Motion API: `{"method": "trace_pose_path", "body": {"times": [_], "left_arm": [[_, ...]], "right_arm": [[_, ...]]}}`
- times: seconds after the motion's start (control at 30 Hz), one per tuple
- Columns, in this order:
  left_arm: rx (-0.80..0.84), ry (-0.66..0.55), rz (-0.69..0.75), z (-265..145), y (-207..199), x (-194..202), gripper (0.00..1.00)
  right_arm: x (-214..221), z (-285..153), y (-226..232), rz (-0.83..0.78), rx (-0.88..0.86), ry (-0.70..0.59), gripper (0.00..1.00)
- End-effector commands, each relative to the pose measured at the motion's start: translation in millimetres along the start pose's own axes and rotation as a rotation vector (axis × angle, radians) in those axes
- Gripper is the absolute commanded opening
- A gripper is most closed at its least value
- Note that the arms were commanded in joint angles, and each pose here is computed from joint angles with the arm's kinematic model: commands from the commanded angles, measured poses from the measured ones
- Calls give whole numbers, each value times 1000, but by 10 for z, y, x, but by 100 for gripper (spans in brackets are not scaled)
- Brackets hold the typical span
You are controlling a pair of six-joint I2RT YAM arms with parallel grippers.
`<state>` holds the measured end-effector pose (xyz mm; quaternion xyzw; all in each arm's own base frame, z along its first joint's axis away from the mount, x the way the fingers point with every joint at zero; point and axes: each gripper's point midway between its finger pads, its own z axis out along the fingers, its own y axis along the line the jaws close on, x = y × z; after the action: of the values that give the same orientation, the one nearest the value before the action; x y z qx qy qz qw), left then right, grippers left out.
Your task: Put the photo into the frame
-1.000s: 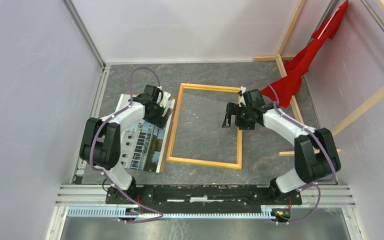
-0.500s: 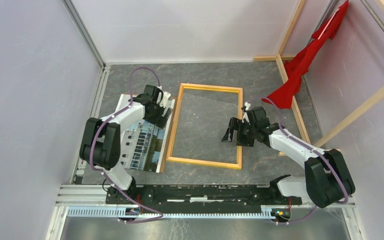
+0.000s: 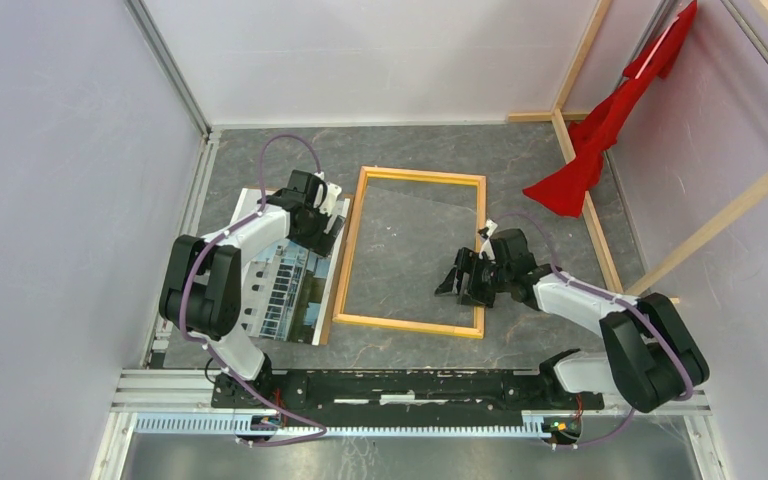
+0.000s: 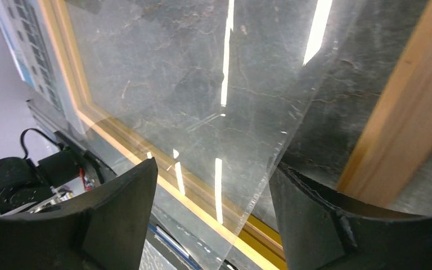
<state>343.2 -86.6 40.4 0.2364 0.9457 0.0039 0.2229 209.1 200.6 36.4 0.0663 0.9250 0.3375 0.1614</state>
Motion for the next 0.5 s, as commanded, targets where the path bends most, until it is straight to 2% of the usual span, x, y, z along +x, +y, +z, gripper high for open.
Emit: {"method": "trace_pose_path", "body": {"times": [0.0,0.13,0.3,0.47], "left_arm": [[9,-29,56,48,-34,-43,90],[19,-33,58,67,-69,-19,90],[44,-32,62,89,-128,-4,89],[52,-30,70,94,-169,0,89]], "right_arm": [[119,107,-60,30,-9,31,77],[65,121,-49,14,-37,-25,72],[96,168,-88,9,-41,-17,61],[136,193,-39,28,-114,-36,60]]}}
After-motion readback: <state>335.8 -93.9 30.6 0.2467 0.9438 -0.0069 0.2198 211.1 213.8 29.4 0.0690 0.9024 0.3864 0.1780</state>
